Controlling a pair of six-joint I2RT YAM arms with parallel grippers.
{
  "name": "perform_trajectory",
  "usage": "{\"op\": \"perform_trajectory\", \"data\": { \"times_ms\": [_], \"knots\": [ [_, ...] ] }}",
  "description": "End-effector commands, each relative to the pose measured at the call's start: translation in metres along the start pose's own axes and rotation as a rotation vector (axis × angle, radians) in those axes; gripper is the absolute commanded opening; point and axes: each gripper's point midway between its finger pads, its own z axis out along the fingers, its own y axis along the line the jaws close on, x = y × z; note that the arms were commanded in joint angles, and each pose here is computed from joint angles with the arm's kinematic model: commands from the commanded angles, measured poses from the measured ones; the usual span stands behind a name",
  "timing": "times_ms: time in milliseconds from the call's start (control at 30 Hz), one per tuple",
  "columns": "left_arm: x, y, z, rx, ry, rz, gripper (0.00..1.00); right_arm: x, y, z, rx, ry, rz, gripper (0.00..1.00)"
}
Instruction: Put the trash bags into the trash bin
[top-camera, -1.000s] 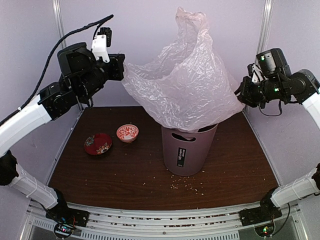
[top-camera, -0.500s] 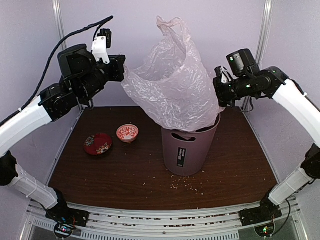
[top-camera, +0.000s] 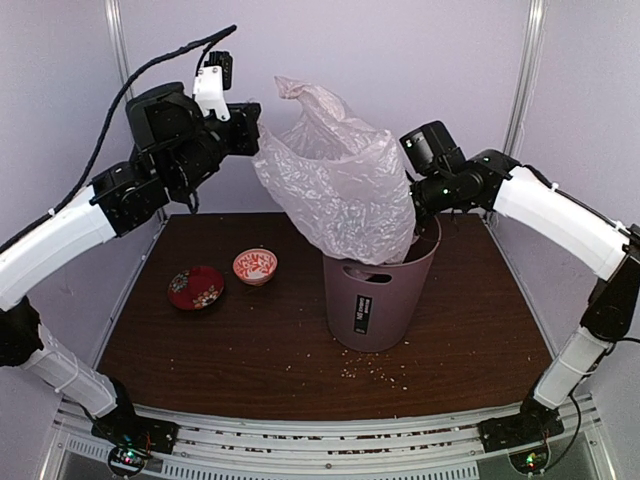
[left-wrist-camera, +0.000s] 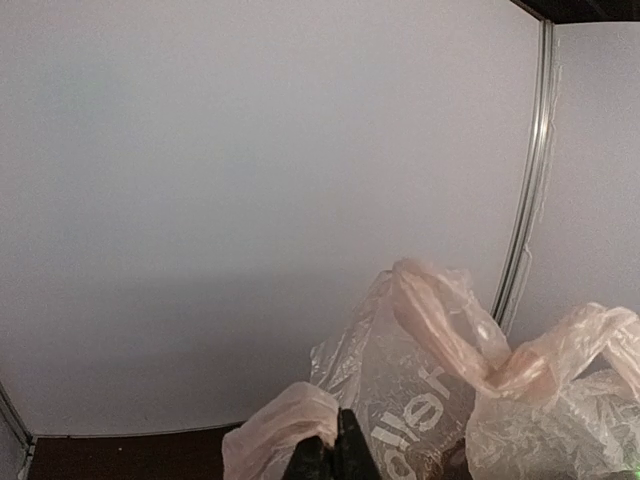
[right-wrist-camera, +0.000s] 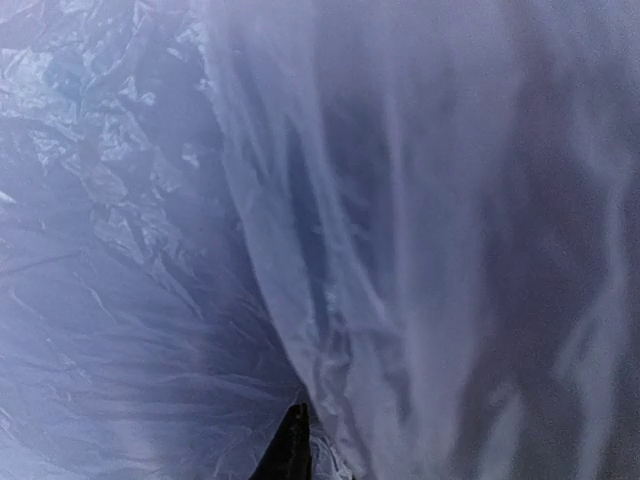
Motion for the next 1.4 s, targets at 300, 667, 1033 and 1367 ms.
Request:
{"op": "perform_trajectory", "data": {
  "times_ms": [300, 667, 1033, 1367],
  "knots": [
    [0.026, -0.023, 0.016, 0.104, 0.002, -0.046, 0.0, -0.007, -0.007, -0.034, 0.017, -0.064, 0.037, 0.23],
    [0.027, -0.015, 0.02, 0.064, -0.008, 0.028, 0.0, -0.007, -0.012, -0.086, 0.043, -0.117, 0.044, 0.35],
    [0.012, 0.003, 0.028, 0.026, -0.02, 0.073, 0.0, -0.052, -0.016, -0.121, 0.046, -0.244, 0.049, 0.35],
    [0.011, -0.008, 0.044, 0.051, -0.021, 0.079, 0.0, -0.087, -0.045, -0.105, 0.146, -0.309, 0.031, 0.3]
  ]
}}
